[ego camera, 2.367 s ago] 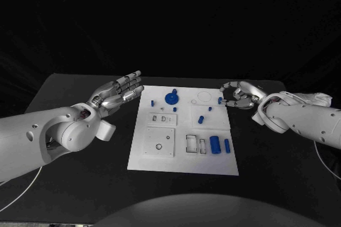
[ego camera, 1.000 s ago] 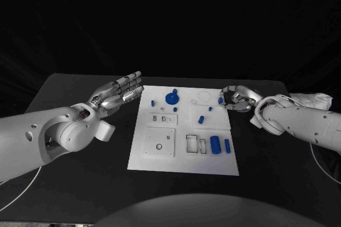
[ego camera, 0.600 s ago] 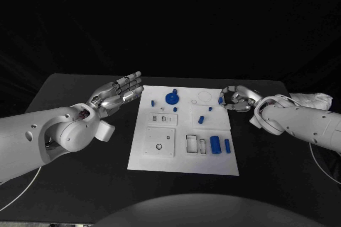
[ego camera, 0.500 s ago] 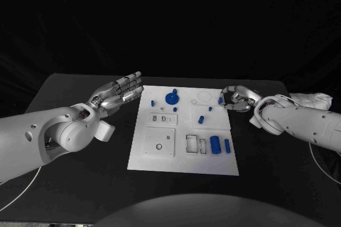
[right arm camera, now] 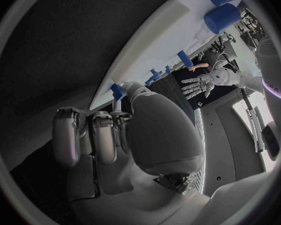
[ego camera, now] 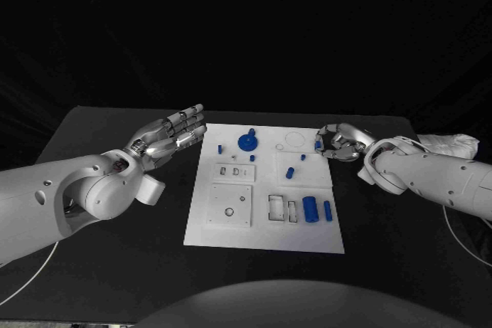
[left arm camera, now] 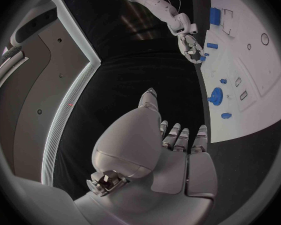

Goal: Assemble the parts on the task board

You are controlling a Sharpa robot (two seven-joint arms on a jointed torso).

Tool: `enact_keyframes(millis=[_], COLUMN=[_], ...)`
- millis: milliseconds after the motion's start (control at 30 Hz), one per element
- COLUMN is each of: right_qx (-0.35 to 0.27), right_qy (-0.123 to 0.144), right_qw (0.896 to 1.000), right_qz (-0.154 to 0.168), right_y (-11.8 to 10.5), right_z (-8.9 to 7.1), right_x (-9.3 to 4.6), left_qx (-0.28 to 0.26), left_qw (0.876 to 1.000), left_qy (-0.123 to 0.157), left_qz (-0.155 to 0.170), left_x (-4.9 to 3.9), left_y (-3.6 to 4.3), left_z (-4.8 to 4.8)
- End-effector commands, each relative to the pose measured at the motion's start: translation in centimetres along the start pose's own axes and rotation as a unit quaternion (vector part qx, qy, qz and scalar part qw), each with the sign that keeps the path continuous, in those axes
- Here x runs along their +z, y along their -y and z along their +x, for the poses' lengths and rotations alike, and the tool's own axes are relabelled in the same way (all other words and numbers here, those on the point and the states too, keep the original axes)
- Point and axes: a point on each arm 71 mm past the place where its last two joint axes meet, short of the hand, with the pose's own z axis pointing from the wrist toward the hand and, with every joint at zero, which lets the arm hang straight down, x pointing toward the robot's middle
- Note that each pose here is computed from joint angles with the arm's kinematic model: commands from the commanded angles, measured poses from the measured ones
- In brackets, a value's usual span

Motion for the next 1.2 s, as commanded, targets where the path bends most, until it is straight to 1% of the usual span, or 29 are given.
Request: enact_keyframes(millis=[33,333,567,833,1033,1067,1100,1200], right_qx=[0.001,-0.002,0.002,0.009,0.018,0.021,0.023,0.030], right_qy=[-0.001,0.016,0.025,0.031,0.029,0.025,0.024,0.014], right_qw=[1.000,1.000,1.000,0.999,0.999,0.998,0.998,0.997], right_qz=[0.003,0.003,-0.001,-0.014,-0.036,-0.044,-0.047,-0.063], right_y=[0.0,0.0,-0.1,-1.1,-3.5,-4.5,-4.8,-7.0], right_z=[0.1,-0.2,-0.3,-1.0,-2.2,-2.6,-2.7,-3.2], right_x=[0.0,0.1,0.1,0.2,0.6,0.7,0.8,1.1], left_qx=[-0.002,-0.002,-0.002,-0.002,-0.001,-0.001,-0.001,-0.001], left_qw=[1.000,1.000,1.000,1.000,1.000,1.000,1.000,1.000], left_qy=[-0.010,-0.010,-0.009,-0.009,-0.007,-0.007,-0.007,-0.008], left_qz=[0.003,0.001,0.001,0.001,0.000,0.000,0.000,0.000], left_x=[0.02,-0.04,-0.06,-0.05,-0.01,0.02,0.03,0.10], left_y=[0.08,0.07,0.06,0.05,0.03,0.02,0.02,0.01], left_z=[0.24,0.19,0.14,0.10,0.08,0.10,0.11,0.18])
